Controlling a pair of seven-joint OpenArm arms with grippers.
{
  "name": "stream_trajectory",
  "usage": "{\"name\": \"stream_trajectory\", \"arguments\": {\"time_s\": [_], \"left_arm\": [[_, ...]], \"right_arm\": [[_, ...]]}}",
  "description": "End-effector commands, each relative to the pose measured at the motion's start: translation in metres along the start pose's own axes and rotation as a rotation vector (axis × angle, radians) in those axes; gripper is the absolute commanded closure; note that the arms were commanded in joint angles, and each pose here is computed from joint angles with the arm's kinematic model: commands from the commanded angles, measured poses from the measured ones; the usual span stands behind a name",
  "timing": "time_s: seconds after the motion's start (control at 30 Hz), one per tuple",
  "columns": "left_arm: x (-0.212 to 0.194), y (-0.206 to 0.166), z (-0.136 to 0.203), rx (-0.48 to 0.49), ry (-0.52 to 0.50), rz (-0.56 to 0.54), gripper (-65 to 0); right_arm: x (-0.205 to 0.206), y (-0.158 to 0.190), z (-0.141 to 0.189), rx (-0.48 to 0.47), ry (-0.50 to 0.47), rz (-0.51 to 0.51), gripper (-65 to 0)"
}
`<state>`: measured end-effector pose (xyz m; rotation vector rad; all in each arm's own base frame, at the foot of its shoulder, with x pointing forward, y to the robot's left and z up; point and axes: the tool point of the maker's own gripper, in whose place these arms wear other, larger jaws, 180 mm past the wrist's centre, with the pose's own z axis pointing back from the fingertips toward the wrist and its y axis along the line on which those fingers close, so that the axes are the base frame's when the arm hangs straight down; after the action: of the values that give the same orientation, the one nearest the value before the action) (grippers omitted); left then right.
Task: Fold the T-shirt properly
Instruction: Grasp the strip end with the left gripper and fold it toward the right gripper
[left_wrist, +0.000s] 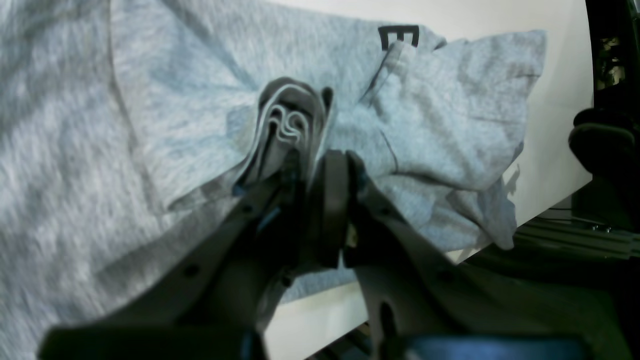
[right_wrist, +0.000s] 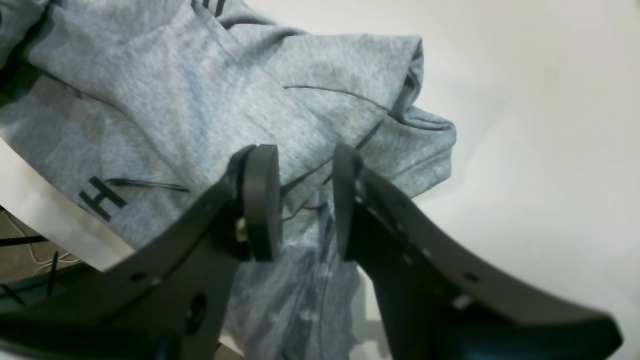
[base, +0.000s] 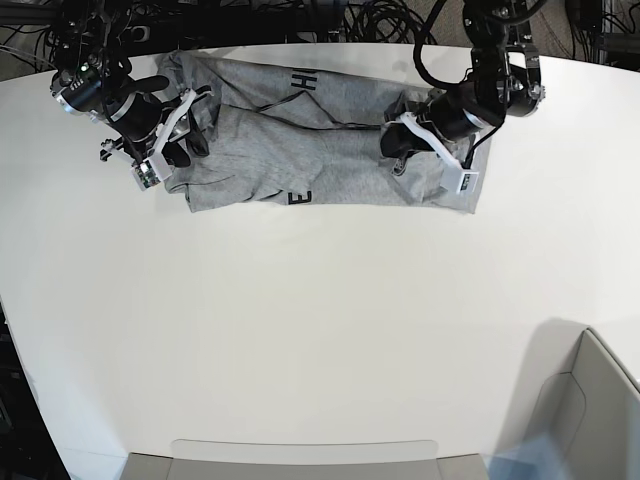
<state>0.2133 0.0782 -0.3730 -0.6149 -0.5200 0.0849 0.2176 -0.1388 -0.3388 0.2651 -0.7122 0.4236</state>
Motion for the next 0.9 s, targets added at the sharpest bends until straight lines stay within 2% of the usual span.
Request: {"name": "stream_trajectory", "arguments": {"time_s": [0.0, 0.1, 0.2, 0.6, 0.73, 0.87], "left_arm": [[0.006, -0.009, 0.002, -0.034, -0.022, -0.007, -7.3], [0.008, -0.02, 0.003, -0.096, -0.033, 0.023, -11.1], [0.01, -0.03, 0.004, -0.153, -0.042, 0.056, -11.2], [0.013, -0.028, 0.005, -0.151, -0.046, 0.052, -11.7], [0.009, -0.028, 0.005, -0.15, -0.035, 0.05, -17.5], [0.011, -0.023, 0.007, -0.138, -0.031, 0.034, -18.1]], "right_arm": [[0.009, -0.001, 0.003, -0.002, -0.035, 0.012, -18.9], [0.01, -0.001, 0.003, -0.001, -0.036, 0.013, -18.9], [0.01, -0.001, 0.003, -0.002, -0.037, 0.013, -18.9], [0.01, -0.001, 0.003, -0.001, -0.036, 0.013, -18.9], [0.008, -0.001, 0.003, 0.0, -0.032, 0.012, -18.9], [0.007, -0.001, 0.003, 0.0, -0.027, 0.012, -18.9]]}}
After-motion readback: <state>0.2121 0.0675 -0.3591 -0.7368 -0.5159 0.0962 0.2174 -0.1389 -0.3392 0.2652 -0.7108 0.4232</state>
